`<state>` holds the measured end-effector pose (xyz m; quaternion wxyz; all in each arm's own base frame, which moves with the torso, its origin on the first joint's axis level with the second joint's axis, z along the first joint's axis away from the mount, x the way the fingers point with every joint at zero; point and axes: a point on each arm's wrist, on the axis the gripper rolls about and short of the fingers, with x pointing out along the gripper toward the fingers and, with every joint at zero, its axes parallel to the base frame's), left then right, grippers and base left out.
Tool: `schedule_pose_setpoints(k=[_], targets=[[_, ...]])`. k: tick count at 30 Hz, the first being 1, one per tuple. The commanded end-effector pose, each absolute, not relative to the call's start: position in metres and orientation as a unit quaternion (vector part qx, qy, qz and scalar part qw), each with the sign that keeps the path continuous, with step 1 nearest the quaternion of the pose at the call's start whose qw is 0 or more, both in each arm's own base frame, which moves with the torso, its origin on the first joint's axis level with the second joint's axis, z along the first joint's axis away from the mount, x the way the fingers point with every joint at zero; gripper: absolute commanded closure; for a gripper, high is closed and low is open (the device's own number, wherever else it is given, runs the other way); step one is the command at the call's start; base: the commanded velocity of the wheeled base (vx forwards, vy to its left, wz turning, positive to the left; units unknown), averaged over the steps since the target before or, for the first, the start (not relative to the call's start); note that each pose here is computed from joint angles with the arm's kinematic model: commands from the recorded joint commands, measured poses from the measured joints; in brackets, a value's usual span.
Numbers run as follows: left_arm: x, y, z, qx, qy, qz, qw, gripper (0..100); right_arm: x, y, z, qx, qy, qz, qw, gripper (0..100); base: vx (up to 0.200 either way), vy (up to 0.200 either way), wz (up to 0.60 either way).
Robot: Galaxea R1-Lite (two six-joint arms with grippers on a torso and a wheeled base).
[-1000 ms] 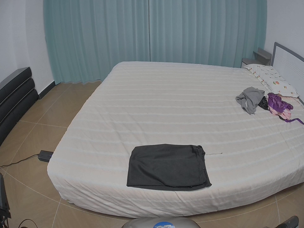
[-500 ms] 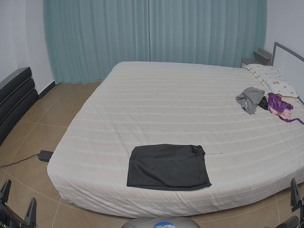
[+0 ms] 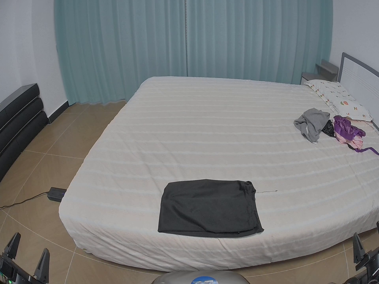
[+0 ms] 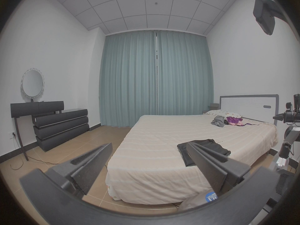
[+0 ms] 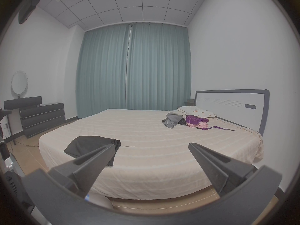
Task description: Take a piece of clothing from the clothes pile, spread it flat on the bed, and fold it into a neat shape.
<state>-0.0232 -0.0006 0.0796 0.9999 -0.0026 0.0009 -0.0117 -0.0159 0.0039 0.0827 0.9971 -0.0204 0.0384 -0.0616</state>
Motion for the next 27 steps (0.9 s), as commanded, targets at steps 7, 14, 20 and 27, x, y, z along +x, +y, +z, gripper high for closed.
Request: schedule_pose_setpoints(k=[7, 14, 20, 27], targets=[[-0.0223, -0.0004, 0.0751, 0.005, 0.005, -0.008, 1.000, 0, -0.0227, 0.0012, 0.0755, -0.024, 0.000, 0.023, 0.999, 0, 0.000, 0.000, 0.00], [-0.0223, -0.0002, 0.0755, 0.002, 0.004, -0.004, 1.000, 0, -0.0227, 0.0010, 0.0760, -0.019, -0.002, 0.025, 0.999, 0, 0.000, 0.000, 0.00], [-0.0223, -0.0002, 0.0755, 0.001, 0.004, -0.004, 1.000, 0, -0.0227, 0.0010, 0.0760, -0.014, -0.002, 0.025, 1.000, 0, 0.000, 0.000, 0.00], [-0.0223, -0.0002, 0.0755, 0.000, 0.004, -0.004, 1.000, 0, -0.0227, 0.0008, 0.0760, -0.006, -0.002, 0.021, 1.000, 0, 0.000, 0.000, 0.00]])
